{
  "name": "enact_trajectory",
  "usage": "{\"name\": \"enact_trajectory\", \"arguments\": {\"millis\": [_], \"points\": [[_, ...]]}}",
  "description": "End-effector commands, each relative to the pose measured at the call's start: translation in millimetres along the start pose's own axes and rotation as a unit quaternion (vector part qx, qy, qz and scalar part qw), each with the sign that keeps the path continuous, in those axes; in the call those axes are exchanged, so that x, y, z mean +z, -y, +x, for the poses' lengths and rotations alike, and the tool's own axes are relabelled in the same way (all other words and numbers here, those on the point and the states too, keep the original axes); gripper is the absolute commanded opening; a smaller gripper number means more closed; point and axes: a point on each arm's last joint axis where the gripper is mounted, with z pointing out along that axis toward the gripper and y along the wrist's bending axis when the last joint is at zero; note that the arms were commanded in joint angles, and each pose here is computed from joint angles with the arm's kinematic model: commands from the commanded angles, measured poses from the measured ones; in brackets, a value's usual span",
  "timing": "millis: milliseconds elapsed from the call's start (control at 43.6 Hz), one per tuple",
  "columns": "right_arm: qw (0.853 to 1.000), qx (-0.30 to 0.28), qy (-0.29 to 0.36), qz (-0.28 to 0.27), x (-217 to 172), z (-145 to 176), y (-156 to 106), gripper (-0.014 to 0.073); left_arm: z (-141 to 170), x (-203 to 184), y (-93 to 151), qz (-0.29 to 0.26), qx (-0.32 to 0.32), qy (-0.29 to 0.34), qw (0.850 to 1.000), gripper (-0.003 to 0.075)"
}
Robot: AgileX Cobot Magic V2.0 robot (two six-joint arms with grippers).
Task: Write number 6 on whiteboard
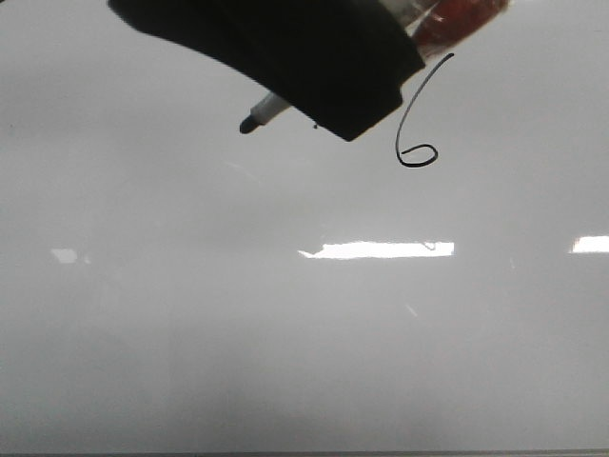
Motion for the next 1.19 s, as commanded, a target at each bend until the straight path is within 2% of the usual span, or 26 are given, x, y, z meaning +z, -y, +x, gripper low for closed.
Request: {"name": "enact_trajectory", "arguments": {"millis": [0,138,229,298,436,573,642,688,826,894,963,1032,1124,1170], "points": [[0.999,-0.004,0.047,0.012,-9.9,-12.4,-1.0,0.0089,-15.3,-14.3,-2.6,-0.024,-0.005,0.051,0.998,0.0055],[0.999,-0.004,0.047,0.012,-9.9,-12.5,-0.8,0.0386,-15.2,-14.3,-2.7,-0.025,-0.004,0.051,0.998,0.0038],[0.999,-0.012,0.036,0.023,-10.6,-10.7,1.0,0.0501,-13.2,-14.3,-3.8,-0.029,0.005,0.041,0.999,0.0038],[0.999,-0.01,0.024,0.044,-15.6,-7.9,3.2,0.0532,-9.6,-16.1,-6.4,-0.036,0.001,0.027,0.999,0.0038],[0.992,0.024,0.012,0.12,-40.3,-2.0,8.9,0.053,4.8,-29.7,-22.4,-0.092,-0.044,-0.012,0.995,0.0038],[0.979,0.064,0.023,0.191,-64.7,6.4,9.8,0.053,28.4,-53.4,-46.6,-0.181,-0.117,-0.061,0.975,0.0038],[0.976,0.072,0.029,0.205,-71.0,8.8,8.2,0.053,43.9,-67.4,-61.7,-0.236,-0.171,-0.084,0.953,0.0038],[0.975,0.074,0.03,0.209,-73.3,9.9,7.4,0.053,56.5,-77.5,-72.2,-0.275,-0.216,-0.099,0.932,0.0038],[0.975,0.076,0.027,0.209,-73.7,10.6,7.4,0.053,99.9,-103.8,-96.7,-0.364,-0.34,-0.141,0.856,0.0038],[0.975,0.076,0.027,0.209,-73.7,10.6,7.4,0.053,126.0,-115.5,-105.8,-0.401,-0.404,-0.141,0.81,0.0038],[0.975,0.076,0.027,0.209,-73.7,10.6,7.4,0.053,148.5,-123.0,-112.6,-0.433,-0.449,-0.121,0.772,0.0038],[0.975,0.076,0.027,0.209,-73.7,10.6,7.4,0.053,168.9,-127.1,-117.4,-0.463,-0.472,-0.093,0.744,0.0038],[0.975,0.076,0.027,0.209,-73.7,10.6,7.4,0.053,187.8,-131.0,-121.7,-0.492,-0.492,-0.046,0.717,0.0038],[0.975,0.076,0.027,0.209,-73.7,10.6,7.4,0.053,194.1,-131.3,-122.7,-0.499,-0.498,-0.022,0.709,0.0038]]}}
